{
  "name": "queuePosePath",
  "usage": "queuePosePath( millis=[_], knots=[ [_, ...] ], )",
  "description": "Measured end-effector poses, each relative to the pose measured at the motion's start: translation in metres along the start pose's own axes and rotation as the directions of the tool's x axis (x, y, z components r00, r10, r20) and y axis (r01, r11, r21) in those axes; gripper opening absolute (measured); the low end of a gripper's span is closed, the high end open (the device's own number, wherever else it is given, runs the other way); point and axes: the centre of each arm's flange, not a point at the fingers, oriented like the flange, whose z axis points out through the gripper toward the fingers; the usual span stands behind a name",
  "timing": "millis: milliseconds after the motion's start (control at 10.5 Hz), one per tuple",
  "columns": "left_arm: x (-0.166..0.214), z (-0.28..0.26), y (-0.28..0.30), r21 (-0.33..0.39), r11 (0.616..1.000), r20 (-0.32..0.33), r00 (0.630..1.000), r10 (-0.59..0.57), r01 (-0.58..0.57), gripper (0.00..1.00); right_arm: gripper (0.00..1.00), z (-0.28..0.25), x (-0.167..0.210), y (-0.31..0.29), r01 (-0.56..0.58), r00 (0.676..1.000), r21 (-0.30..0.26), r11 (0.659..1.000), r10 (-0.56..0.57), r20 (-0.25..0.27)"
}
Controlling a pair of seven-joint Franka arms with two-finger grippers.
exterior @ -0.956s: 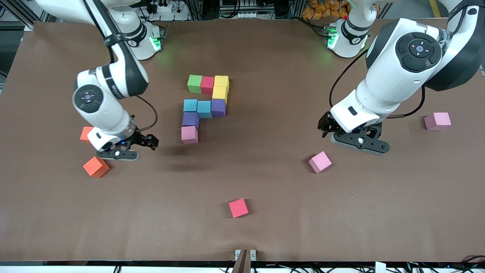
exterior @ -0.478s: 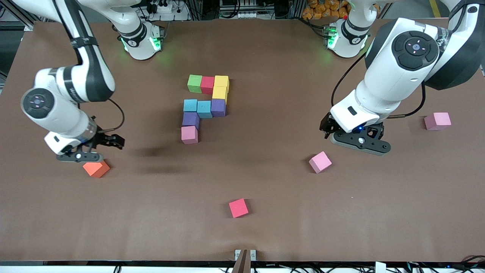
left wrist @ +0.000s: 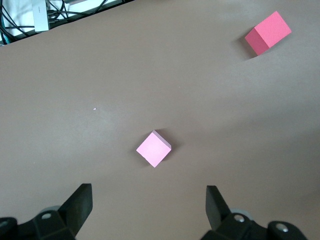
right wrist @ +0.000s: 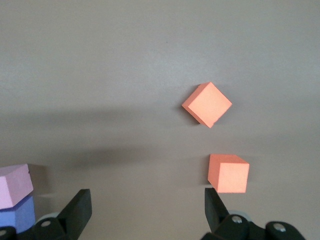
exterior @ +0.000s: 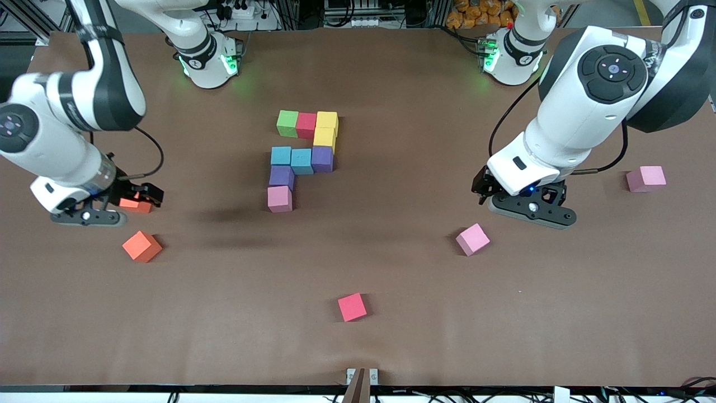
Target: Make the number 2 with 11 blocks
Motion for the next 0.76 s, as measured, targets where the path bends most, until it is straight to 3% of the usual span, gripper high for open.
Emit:
queuePosePath(
  millis=[382, 765],
  knots=[
    [0.0, 0.0, -0.001, 0.002, 1.0, 0.0, 1.0, -0.001, 0.001, 1.0, 1.0, -0.014, -0.002, 0.007, 0.093, 0.996, -0.001, 0.996, -0.093, -0.002],
    [0.002, 0.014, -0.025, 0.034, 0.999, 0.018, 1.0, -0.022, 0.021, 1.0, 1.0, -0.014, -0.002, 0.011, 0.109, 0.994, -0.002, 0.994, -0.109, -0.006]
  ],
)
